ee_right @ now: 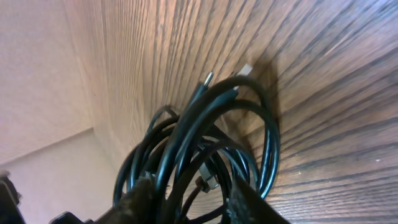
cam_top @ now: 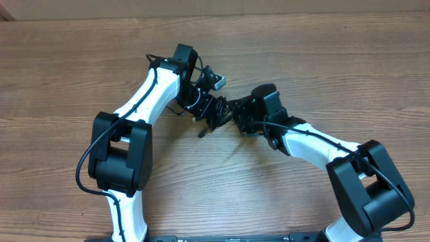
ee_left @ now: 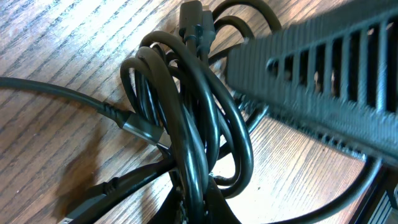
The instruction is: Untangle cables
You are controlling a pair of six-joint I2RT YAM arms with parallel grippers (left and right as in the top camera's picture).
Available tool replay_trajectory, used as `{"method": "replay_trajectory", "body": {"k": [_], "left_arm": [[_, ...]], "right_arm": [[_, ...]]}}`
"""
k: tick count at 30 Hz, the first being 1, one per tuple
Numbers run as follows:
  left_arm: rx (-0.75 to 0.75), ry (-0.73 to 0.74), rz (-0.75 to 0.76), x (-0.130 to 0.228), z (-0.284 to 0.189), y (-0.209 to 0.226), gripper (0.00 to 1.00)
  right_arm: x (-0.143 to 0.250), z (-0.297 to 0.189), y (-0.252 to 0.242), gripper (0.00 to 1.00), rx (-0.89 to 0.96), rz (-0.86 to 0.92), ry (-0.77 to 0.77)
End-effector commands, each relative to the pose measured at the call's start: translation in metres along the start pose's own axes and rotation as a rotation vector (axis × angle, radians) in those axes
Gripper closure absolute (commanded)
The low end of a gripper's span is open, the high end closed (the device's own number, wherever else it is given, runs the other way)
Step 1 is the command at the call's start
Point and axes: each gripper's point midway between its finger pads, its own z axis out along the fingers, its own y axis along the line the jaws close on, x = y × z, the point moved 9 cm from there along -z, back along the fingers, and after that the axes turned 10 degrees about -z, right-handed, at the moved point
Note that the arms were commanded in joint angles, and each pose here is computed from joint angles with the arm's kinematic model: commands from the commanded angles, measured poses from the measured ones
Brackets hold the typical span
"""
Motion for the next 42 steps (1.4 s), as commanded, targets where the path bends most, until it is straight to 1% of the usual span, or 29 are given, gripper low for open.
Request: {"method": "replay_trajectory", "body": {"k": [1,3,8,12,16,25,27,30,37,40,42], "left_arm": [[0.025,-0.008,0.037,0.000,-0.003,-0.007,0.96],[0.024,-0.008,0.037,0.000,-0.003,-0.007,0.96],[0.023,-0.008,0.036,0.000,-0.003,-0.007,0.96],[0.024,-0.008,0.037,0.000,-0.003,-0.007,0.96],[0.023,-0.008,0.037,0.000,-0.003,-0.007,0.96],[-0.004,-0.005,0.035,0.001,-0.003,-0.004,0.96],[-0.044,-0.001,0.020,0.001,-0.003,-0.001,0.96],[-0.133,-0.001,-0.046,0.000,-0.004,0.006,0.96],[-0.332,-0.006,-0.182,0.002,-0.007,0.022,0.96],[-0.398,-0.011,-0.222,0.002,-0.009,0.027,0.96],[-0.409,-0.012,-0.229,0.003,-0.010,0.028,0.96]], "right_arm": [[0.001,0.004,-0.004,0.70,0.022,-0.006,-0.052],[0.002,0.004,-0.004,0.76,0.023,-0.008,-0.056],[0.001,0.004,-0.005,0.84,0.031,-0.007,-0.067],[0.000,0.004,-0.006,0.86,0.040,-0.007,-0.080],[0.000,0.004,-0.007,0.96,0.046,-0.009,-0.078],[0.001,0.002,-0.027,0.96,0.175,-0.005,-0.089],[0.001,0.002,-0.027,0.96,0.180,-0.040,-0.085],[0.001,0.002,-0.027,0.96,0.182,-0.080,-0.079],[0.002,0.002,-0.028,0.96,0.182,-0.083,-0.068],[0.001,0.002,-0.027,0.96,0.177,-0.123,-0.061],[-0.002,0.001,-0.026,0.96,0.169,-0.136,-0.049]]}}
